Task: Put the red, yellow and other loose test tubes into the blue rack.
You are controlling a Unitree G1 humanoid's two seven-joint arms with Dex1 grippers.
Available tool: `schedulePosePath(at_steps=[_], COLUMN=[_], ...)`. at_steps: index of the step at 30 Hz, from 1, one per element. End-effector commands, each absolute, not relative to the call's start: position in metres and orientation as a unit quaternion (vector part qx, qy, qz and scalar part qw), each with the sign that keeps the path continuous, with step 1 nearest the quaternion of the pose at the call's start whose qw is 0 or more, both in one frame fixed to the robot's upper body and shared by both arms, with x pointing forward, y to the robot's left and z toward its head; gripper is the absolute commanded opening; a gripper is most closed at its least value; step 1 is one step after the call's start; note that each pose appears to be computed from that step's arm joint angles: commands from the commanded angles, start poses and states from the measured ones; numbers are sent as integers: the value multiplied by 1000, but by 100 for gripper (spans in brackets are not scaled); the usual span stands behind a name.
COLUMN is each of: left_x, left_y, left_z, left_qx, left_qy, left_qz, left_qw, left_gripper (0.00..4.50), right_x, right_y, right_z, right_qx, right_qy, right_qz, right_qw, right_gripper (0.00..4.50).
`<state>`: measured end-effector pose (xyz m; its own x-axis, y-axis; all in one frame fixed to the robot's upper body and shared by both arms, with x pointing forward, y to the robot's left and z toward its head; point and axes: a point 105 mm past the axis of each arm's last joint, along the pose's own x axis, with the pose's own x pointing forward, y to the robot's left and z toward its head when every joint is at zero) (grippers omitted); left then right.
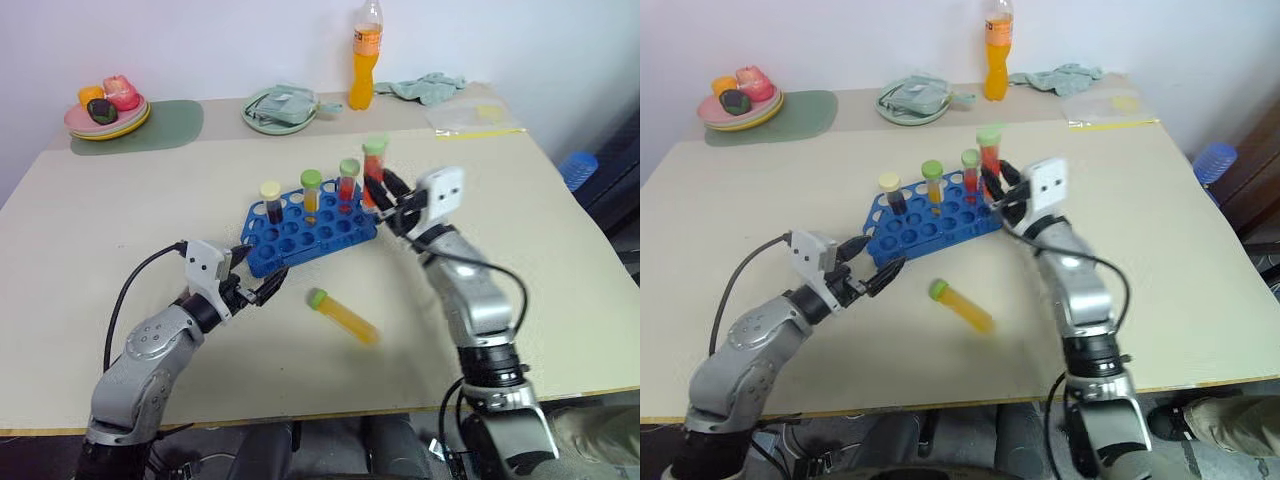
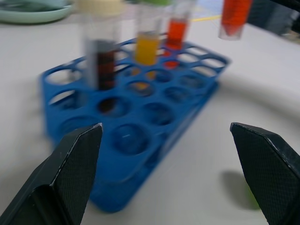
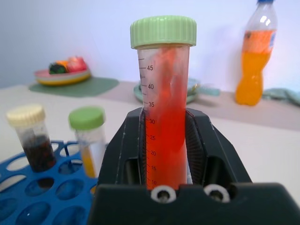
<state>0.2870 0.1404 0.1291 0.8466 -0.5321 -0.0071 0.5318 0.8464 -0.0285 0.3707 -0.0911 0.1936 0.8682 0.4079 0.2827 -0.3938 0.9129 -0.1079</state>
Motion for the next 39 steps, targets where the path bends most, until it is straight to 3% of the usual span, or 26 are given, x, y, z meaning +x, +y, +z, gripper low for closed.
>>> schedulePosePath(at_steps=[1,17,34,39], left_x=[285,281,280,280], left_y=[132,127,125,125], left_z=[136,132,131,130], left_qx=[-9,-10,-5,-5], left_qy=[-18,-17,-14,-14], left_qz=[-282,-291,-299,-300], left_qw=[959,957,954,954], left_gripper=[450,450,450,450], right_x=[371,370,377,367], right_y=[-89,-78,-69,-70], right_z=[214,179,163,174], right_qx=[-34,-24,3,2], right_qy=[-206,-160,-142,-167], right_qz=[176,222,221,238], right_qw=[962,962,965,957], right_gripper=[67,67,67,309])
